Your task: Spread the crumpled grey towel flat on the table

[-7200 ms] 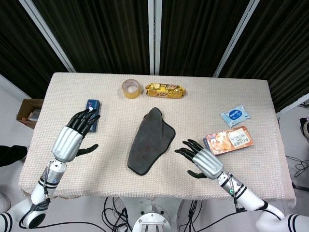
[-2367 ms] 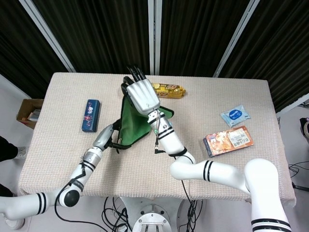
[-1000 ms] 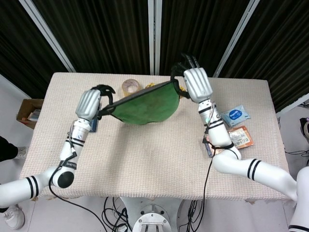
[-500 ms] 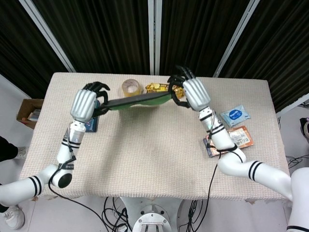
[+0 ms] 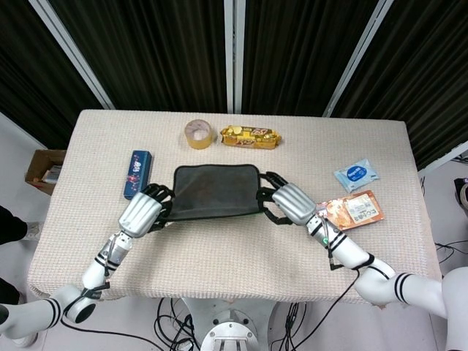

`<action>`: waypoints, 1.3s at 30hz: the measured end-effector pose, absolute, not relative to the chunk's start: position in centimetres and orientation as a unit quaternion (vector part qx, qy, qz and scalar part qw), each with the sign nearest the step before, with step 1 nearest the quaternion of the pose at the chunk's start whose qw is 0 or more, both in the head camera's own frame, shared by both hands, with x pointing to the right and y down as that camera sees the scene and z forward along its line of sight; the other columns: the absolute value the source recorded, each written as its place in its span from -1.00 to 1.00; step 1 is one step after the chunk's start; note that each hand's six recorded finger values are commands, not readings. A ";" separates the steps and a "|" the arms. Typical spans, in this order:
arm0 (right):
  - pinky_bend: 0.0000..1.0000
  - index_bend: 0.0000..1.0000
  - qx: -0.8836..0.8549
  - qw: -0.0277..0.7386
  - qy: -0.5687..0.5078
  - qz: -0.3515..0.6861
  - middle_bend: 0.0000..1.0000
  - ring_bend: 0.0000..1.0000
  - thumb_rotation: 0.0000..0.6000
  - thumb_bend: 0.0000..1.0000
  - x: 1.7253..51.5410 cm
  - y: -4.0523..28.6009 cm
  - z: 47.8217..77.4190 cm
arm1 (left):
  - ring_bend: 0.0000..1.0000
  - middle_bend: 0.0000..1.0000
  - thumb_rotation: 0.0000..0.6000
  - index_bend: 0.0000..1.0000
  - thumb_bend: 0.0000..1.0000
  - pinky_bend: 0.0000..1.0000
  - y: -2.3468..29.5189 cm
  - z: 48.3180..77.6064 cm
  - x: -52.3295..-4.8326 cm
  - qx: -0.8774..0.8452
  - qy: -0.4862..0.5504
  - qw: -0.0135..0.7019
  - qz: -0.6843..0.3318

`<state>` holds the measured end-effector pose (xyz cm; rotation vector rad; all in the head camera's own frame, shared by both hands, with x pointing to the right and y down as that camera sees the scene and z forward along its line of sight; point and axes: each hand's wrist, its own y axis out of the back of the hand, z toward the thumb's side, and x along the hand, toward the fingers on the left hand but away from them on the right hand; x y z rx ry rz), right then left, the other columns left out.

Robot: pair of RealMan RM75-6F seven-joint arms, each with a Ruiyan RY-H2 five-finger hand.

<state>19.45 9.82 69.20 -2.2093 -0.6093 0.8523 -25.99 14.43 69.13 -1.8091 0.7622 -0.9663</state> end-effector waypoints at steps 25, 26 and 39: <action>-1.00 0.45 -0.855 0.349 -0.147 0.356 -0.34 -1.00 1.00 -0.05 21.3 15.7 70.2 | -0.50 -0.40 1.00 0.22 -0.25 -0.47 20.2 70.7 -26.1 -0.718 0.209 0.496 -0.440; -1.00 0.45 -0.854 0.351 -0.143 0.356 -0.35 -1.00 1.00 -0.05 21.1 15.9 70.4 | -0.51 -0.41 1.00 0.21 -0.26 -0.48 20.3 70.9 -26.1 -0.719 0.206 0.495 -0.443; -1.00 0.19 -0.845 0.379 -0.099 0.364 -0.45 -1.00 1.00 -0.34 20.8 18.1 71.5 | -0.70 -0.72 1.00 -0.43 -0.76 -0.57 21.7 71.7 -26.1 -0.710 0.148 0.486 -0.488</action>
